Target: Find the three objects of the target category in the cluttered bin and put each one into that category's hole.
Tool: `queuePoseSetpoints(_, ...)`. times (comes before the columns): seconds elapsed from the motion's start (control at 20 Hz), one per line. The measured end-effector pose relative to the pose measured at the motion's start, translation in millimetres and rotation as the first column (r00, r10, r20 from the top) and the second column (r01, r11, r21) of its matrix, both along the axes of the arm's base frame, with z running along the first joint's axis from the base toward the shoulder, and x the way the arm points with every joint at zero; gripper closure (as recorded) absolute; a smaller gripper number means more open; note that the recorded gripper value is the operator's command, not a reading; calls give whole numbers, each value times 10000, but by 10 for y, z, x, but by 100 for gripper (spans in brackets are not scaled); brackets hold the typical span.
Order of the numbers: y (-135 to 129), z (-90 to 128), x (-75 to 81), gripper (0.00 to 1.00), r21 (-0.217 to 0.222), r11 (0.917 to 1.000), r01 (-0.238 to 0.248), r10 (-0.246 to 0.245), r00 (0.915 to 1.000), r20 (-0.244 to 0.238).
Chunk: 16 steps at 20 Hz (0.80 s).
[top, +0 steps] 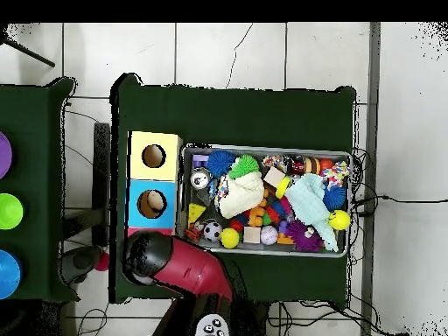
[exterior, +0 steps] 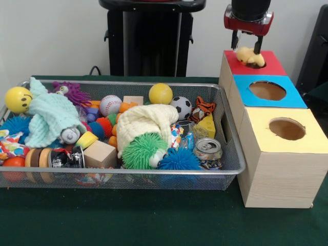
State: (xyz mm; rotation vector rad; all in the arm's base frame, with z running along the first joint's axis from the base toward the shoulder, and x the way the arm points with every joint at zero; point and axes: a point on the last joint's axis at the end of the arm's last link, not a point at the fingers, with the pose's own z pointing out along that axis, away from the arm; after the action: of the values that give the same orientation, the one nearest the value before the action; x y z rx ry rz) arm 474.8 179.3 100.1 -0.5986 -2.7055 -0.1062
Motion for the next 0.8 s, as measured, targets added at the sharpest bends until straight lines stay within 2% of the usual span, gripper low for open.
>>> queuePoseSetpoints(0.35,-229,31,121,0,-49,9996,-284,283,9996,-98)
queuePoseSetpoints(0.6,-375,59,275,0,-198,9985,-509,511,9986,138)
queuePoseSetpoints(0.8,-441,36,322,0,-307,9973,-665,671,9976,189)
